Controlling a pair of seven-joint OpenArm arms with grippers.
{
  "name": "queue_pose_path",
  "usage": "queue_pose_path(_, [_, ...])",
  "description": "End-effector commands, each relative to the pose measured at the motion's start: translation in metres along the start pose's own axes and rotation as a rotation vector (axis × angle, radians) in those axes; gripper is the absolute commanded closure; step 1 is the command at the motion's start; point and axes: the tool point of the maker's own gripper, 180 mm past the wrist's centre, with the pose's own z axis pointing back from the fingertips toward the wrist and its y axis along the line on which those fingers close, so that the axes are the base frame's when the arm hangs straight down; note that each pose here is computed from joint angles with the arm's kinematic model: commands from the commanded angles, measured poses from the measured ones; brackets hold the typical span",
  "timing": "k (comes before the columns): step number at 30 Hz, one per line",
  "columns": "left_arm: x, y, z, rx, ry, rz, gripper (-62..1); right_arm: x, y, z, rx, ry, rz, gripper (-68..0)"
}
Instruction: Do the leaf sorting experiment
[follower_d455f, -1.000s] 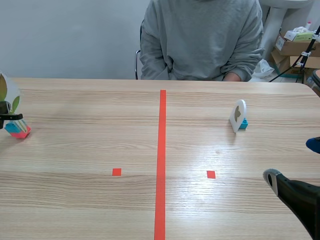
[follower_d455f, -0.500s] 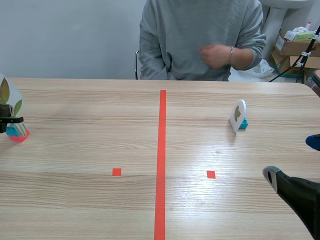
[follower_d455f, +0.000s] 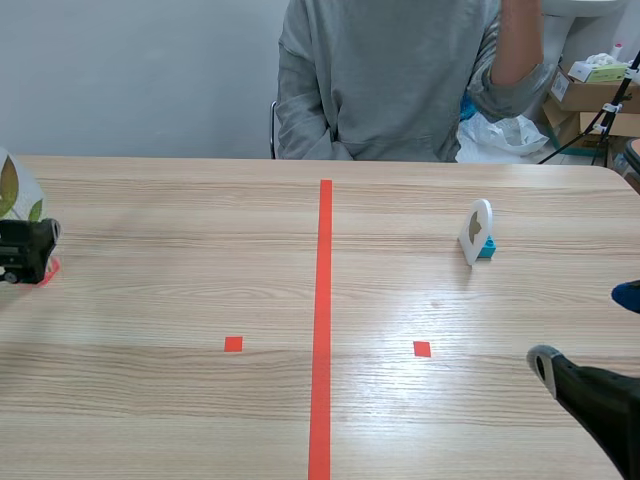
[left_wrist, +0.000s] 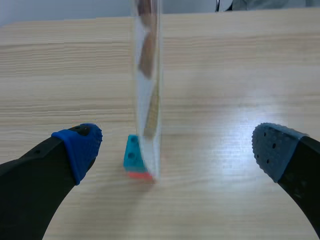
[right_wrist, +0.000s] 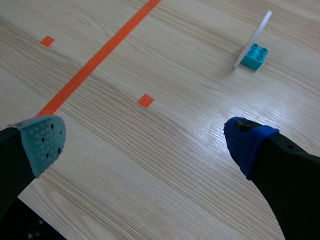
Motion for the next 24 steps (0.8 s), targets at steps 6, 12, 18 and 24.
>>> queue_pose_path(6, [0.012,-0.035,0.051,-0.107,-0.024,-0.132,-62.3,0.008,-0.002,0.0,0.003,-0.03,0.006,-66.3])
queue_pose_path(12, [0.007,-0.1,0.103,-0.272,0.011,-0.182,-62.3,0.007,-0.002,0.0,0.004,-0.027,0.006,-66.3])
queue_pose_path(18, [0.021,-0.149,0.139,-0.385,0.012,-0.186,-62.3,0.006,-0.002,0.0,0.004,-0.021,0.007,-66.3])
queue_pose_path(24, [0.028,-0.176,0.163,-0.465,0.035,-0.201,-62.3,0.005,-0.003,0.0,0.003,-0.015,0.007,-66.3])
